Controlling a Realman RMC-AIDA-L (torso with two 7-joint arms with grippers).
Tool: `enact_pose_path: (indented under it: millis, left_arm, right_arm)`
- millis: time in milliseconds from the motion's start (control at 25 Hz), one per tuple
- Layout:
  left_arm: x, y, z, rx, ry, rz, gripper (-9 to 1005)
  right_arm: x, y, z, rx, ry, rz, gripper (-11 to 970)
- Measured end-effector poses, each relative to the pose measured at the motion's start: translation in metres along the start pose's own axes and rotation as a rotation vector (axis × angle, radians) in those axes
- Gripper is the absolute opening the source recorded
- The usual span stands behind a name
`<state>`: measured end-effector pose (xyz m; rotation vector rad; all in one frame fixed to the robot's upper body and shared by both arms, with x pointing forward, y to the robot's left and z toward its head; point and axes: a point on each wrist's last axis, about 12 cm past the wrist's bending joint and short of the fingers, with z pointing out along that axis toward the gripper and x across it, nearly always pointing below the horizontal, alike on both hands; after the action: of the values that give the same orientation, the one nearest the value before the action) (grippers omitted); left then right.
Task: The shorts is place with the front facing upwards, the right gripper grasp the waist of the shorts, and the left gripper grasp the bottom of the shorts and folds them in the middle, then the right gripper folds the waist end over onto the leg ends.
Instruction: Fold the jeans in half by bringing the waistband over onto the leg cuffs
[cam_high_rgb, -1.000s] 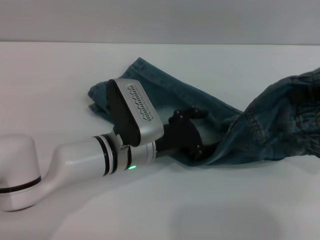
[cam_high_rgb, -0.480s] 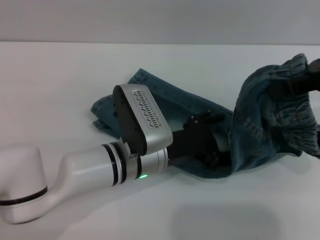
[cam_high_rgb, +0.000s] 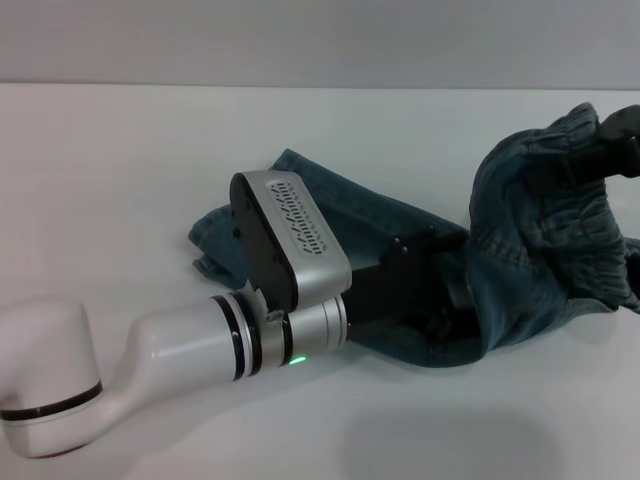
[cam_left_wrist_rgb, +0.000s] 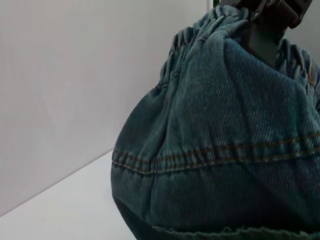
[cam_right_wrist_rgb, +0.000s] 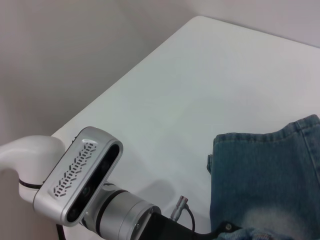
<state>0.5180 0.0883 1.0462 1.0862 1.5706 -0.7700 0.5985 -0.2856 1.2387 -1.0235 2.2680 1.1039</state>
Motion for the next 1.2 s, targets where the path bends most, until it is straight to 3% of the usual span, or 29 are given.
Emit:
enact_pose_path:
  millis: [560, 880, 1080, 1200]
  left_arm:
    - [0.002, -0.01, 0.002, 0.021, -0.001, -0.034, 846]
    - [0.004, -0.019, 0.003, 0.038, -0.007, -0.098, 845]
    - [0.004, -0.017, 0.003, 0.032, -0.008, -0.102, 844]
    - [0.007, -0.008, 0.0, -0.004, 0.003, -0.107, 844]
  right_arm:
    - [-0.008, 0.002, 0.006, -0.02, 0.028, -0.015, 76]
    - [-0.009, 0.0, 0.021, -0.056, 0.062, 0.001, 75]
    - [-0.01, -0.001, 0.028, -0.05, 0.083, -0.005, 75]
    - [-0.01, 0.0, 0.029, -0.05, 0.085, -0.008, 76]
